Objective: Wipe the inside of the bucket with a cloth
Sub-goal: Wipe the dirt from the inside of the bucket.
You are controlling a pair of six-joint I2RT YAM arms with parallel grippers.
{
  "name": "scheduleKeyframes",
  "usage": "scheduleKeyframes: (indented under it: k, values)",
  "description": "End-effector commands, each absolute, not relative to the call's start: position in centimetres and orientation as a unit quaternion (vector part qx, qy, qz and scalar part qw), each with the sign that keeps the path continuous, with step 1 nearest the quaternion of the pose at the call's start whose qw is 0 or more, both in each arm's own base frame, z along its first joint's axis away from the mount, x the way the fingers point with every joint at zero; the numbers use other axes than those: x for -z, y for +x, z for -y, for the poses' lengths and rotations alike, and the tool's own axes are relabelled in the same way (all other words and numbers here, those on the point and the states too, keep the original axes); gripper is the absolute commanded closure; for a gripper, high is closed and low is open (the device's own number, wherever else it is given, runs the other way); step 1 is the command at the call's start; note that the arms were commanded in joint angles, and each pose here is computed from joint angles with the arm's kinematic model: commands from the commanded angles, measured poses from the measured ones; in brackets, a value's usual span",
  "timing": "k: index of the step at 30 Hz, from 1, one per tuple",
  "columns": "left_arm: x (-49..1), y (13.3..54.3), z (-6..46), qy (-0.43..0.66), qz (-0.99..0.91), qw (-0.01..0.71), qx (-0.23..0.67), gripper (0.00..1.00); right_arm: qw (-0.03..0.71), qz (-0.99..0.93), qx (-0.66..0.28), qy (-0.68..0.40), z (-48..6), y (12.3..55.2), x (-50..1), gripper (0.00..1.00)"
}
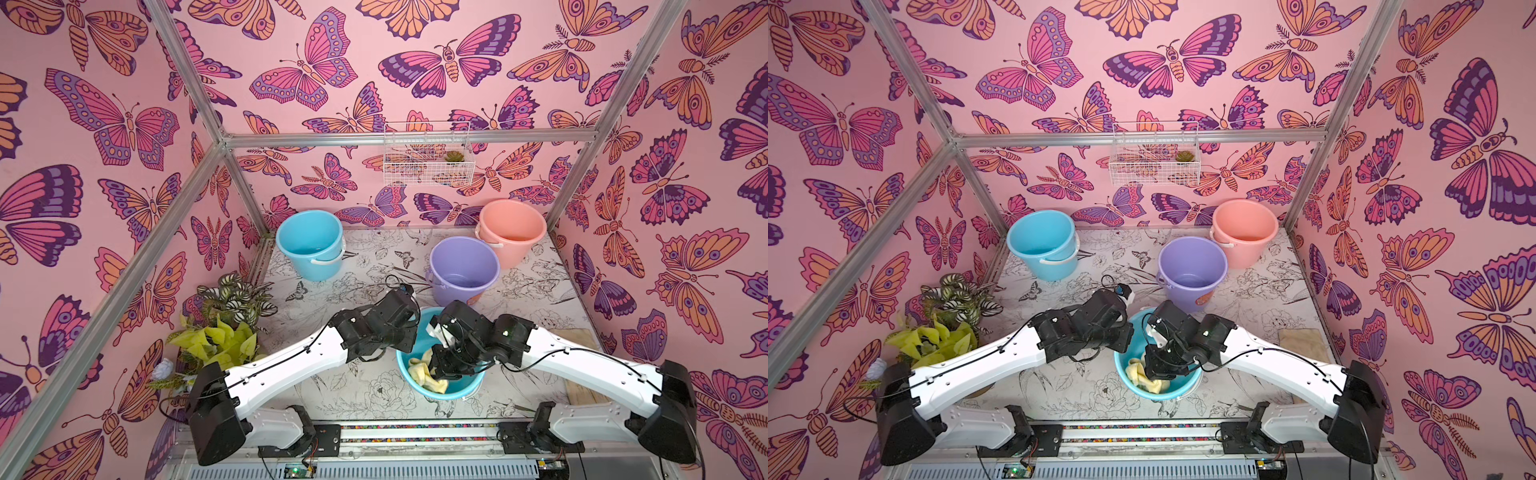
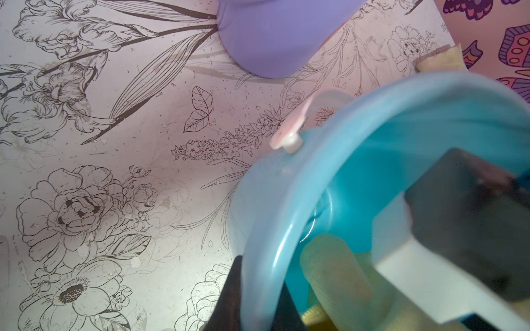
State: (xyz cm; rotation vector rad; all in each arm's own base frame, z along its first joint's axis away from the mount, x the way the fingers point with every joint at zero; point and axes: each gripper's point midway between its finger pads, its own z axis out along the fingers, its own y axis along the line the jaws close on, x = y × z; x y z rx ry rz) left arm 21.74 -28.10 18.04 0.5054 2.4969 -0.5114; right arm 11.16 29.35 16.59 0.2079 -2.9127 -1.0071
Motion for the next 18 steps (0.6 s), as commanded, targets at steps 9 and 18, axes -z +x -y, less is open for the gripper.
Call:
scheduleKeyframes:
  k: [9,18]
  values:
    - [-18.1,21.6,27.9,0.183,-0.924,0.272,0.196,1.0,0.054,0.897,0.435,-0.053,-32.8,14.4,-18.0,1.0]
    - [-18.3,21.5,28.2,0.182,-0.924,0.268,0.204,1.0,0.002,0.909,0.38,-0.173,-31.5,17.8,-14.7,1.0]
